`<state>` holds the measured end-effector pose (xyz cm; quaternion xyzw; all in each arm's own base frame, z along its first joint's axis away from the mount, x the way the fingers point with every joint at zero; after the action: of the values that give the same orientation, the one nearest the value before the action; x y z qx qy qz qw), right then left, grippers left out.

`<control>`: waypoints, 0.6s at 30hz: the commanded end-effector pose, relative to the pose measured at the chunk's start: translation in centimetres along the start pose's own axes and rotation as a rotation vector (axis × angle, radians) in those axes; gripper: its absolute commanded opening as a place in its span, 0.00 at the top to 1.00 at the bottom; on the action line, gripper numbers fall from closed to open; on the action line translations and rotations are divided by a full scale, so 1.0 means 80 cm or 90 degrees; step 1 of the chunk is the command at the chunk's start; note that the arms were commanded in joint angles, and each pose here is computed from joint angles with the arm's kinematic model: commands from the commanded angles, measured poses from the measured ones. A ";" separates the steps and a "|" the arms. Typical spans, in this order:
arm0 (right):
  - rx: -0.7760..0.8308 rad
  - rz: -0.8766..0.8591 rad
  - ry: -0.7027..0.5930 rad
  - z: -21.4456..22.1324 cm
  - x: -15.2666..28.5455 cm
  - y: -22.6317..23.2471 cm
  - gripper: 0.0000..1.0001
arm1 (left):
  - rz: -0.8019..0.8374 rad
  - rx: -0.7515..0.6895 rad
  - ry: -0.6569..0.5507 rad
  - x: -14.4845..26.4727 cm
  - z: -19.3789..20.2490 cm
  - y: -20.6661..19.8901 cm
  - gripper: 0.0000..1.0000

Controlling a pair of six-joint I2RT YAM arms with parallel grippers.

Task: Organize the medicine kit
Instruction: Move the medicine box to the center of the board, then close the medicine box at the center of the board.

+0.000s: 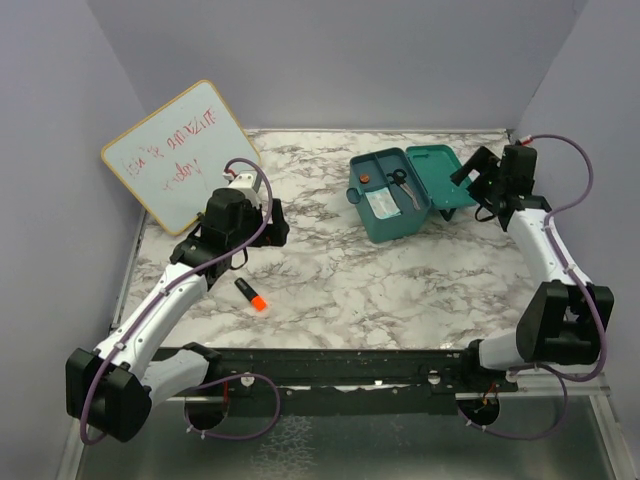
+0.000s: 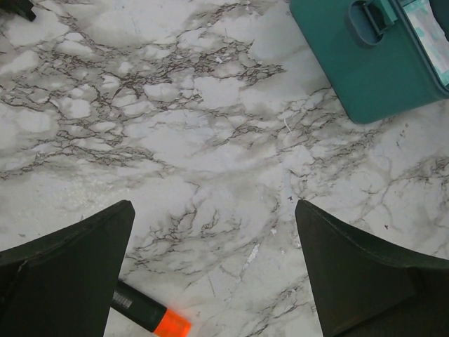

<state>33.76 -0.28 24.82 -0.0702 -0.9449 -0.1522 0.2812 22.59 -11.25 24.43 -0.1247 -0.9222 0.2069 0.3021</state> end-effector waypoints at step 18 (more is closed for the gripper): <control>-0.329 -0.104 -0.079 0.063 -0.057 -0.061 0.00 | 0.034 -0.023 -0.010 0.006 -0.001 -0.004 0.01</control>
<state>33.23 -3.02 17.53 -0.0577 -0.8959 -0.3793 0.2240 22.52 -11.25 24.47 -0.1356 -0.9233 0.2008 0.2980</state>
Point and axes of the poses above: each gripper's point midway between its finger pads, its own x axis back along the fingers, its own y axis along the line the jaws close on, z = x × y, the point moved 10 cm from there along x, back along the fingers, and after that the axes turned 14 degrees about x, right-handed, at the moved point
